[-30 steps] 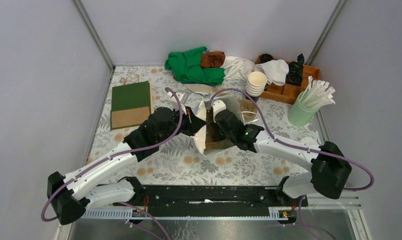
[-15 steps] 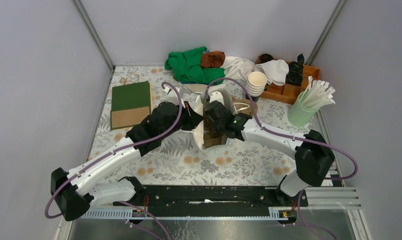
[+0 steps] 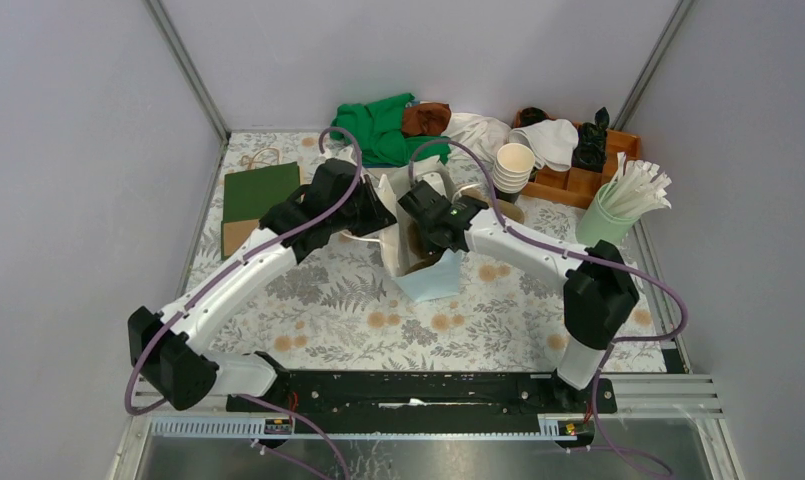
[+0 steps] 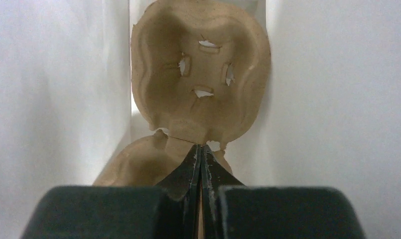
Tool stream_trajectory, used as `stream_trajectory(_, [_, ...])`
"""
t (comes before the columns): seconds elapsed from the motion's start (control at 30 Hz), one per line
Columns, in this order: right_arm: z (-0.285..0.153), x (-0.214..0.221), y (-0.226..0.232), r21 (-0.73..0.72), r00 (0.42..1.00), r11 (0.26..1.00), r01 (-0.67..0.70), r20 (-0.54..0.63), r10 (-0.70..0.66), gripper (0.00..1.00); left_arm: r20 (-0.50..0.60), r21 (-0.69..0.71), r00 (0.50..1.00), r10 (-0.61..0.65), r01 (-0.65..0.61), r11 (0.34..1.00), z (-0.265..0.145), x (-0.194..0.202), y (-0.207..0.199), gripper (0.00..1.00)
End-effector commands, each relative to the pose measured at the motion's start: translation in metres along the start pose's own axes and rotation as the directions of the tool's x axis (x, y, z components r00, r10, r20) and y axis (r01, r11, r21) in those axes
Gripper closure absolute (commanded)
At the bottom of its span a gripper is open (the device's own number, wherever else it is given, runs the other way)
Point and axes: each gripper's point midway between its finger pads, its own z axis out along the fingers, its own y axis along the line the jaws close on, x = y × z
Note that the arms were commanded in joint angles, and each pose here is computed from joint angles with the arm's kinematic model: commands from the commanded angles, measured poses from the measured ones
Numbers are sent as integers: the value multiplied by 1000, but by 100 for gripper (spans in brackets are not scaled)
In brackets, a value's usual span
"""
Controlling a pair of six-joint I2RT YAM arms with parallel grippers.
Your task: Pack the takeout coffee
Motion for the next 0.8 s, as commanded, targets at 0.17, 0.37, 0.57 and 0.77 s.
stream_trajectory(0.17, [18, 29, -27, 172, 983, 985, 10, -181, 21, 94, -93, -7, 996, -3, 2, 1000, -3, 1, -13, 100])
stream_trajectory(0.37, [32, 26, -20, 130, 981, 991, -23, -187, 47, 94, -14, 7, 998, 63, -62, 998, -16, -28, -30, 100])
stream_trajectory(0.57, [44, 25, -7, 84, 976, 996, -7, -218, 25, 98, -53, 0, 998, 32, -32, 999, -11, -12, -20, 100])
stream_trajectory(0.77, [54, 54, -8, 94, 956, 996, 9, -292, 19, 98, -77, 0, 997, 19, -19, 1000, -8, -8, -15, 100])
